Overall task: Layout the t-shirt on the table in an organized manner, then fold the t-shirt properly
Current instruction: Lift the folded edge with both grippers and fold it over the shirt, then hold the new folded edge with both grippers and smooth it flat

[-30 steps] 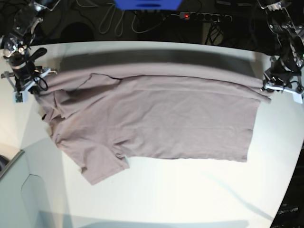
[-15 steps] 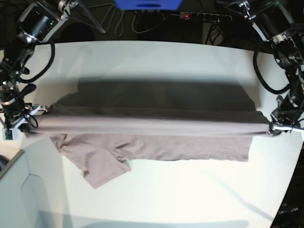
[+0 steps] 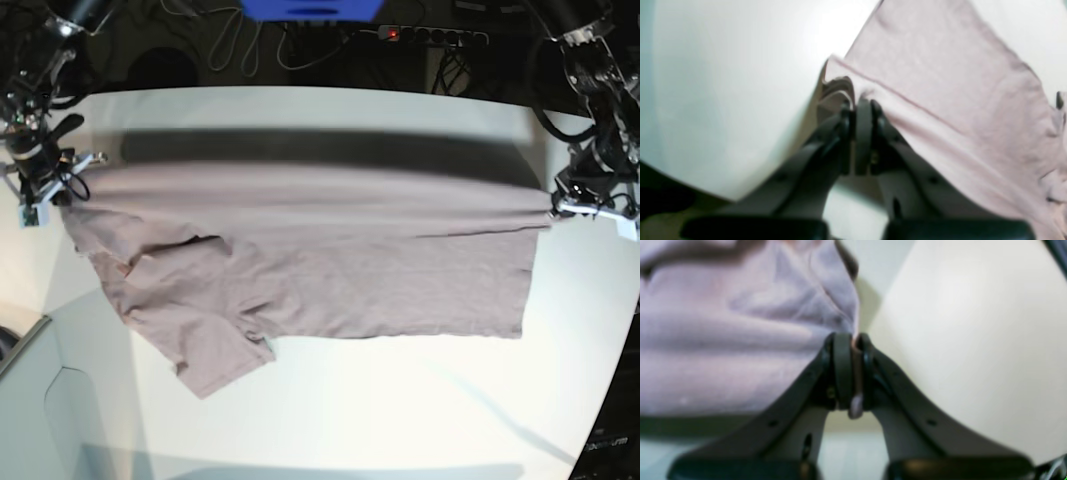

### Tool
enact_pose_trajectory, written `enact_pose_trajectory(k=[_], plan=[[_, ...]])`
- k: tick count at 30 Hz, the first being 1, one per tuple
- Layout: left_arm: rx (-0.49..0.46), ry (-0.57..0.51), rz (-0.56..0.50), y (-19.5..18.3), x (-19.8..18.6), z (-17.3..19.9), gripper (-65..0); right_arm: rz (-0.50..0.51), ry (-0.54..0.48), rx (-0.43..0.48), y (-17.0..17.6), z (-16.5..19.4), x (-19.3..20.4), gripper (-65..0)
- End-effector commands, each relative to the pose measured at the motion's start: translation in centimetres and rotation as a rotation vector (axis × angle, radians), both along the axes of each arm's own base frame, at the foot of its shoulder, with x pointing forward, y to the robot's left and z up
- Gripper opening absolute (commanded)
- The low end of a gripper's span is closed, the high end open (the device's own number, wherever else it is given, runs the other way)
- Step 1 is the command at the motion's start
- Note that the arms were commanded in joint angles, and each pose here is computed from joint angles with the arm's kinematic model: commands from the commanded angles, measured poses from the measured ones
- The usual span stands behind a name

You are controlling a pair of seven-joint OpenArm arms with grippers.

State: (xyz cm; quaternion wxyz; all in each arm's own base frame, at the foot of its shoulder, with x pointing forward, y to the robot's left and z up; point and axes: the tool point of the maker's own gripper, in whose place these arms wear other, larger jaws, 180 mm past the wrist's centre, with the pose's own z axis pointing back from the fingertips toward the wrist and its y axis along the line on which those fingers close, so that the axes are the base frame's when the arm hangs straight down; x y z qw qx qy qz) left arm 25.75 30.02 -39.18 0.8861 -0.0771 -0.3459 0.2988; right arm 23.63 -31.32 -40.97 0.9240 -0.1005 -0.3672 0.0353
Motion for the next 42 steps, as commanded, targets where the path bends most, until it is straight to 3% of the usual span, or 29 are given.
enact_pose_trajectory(k=[1,12,27,42], plan=[[0.003,-0.011,0.007,0.1,-0.1,0.2,-65.0,0.004,-0.025,-0.013,-0.3,0.7,0.0,-65.0],[-0.058,0.081,0.028,-0.5,-2.2,-3.3,-65.0,-0.005,0.066,0.027,0.9,-2.1,-3.9,-65.0],[-0.06,0.121,0.025,-0.6,-3.9,-4.3,-65.0,-0.08,0.178,0.122,0.5,-6.6,-7.4,-65.0],[-0.035,0.168,0.039,-0.2,-7.0,-5.6,-65.0,-0.08,0.186,0.125,0.6,-6.8,-7.7,-65.0]])
